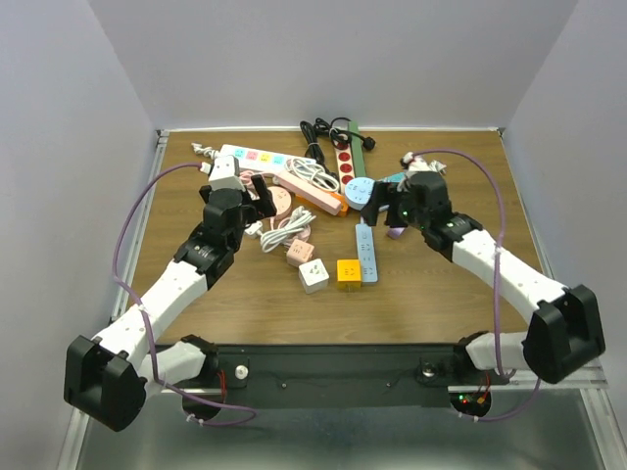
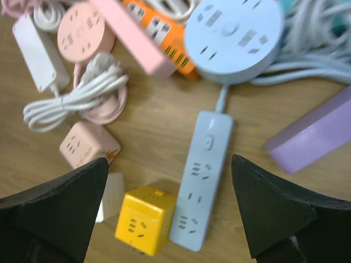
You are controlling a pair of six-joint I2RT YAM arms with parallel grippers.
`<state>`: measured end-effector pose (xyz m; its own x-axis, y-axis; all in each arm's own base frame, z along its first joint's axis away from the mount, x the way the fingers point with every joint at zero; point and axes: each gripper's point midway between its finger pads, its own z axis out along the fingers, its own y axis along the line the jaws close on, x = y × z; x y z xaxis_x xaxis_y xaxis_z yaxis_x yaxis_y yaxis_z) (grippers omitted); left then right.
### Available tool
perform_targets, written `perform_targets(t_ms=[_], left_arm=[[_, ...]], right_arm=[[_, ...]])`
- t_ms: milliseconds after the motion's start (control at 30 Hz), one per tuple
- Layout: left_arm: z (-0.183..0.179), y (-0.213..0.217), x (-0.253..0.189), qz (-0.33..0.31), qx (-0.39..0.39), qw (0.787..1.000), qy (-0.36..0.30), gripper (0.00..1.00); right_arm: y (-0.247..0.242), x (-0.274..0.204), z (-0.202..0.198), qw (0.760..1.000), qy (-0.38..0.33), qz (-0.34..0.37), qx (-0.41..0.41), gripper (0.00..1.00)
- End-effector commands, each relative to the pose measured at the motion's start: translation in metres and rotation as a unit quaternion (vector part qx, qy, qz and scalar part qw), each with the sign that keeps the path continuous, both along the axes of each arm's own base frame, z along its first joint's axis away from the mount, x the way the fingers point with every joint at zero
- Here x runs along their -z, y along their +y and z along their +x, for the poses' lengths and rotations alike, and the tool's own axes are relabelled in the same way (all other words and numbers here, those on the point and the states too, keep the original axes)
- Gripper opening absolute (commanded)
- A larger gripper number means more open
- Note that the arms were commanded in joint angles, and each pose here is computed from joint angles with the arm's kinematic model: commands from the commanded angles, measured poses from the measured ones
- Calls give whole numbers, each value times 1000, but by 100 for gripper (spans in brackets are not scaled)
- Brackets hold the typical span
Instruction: Insert the plug
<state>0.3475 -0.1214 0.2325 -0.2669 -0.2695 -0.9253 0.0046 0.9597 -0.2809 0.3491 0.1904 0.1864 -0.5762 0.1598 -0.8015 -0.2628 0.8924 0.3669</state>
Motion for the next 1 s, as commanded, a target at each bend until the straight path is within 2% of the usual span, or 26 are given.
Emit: perform_targets(t_ms=[0,400,867,967], left_arm=[[-4,-10,-3,-23,17,999,-17,99],[-14,-11,12,-29,26,999,-7,99],[-19,-16,12,-36,41,998,-13,99],[-21,-17,11,-37,43,998,-15,99]], right_arm=[[20,16,-17,998,63,-16,0,97],[69,64,-70,983,167,-65,-39,95],[76,109,-78,966,219,-132,-33,94],[77,113,-79,964,227,-136,-36,90]])
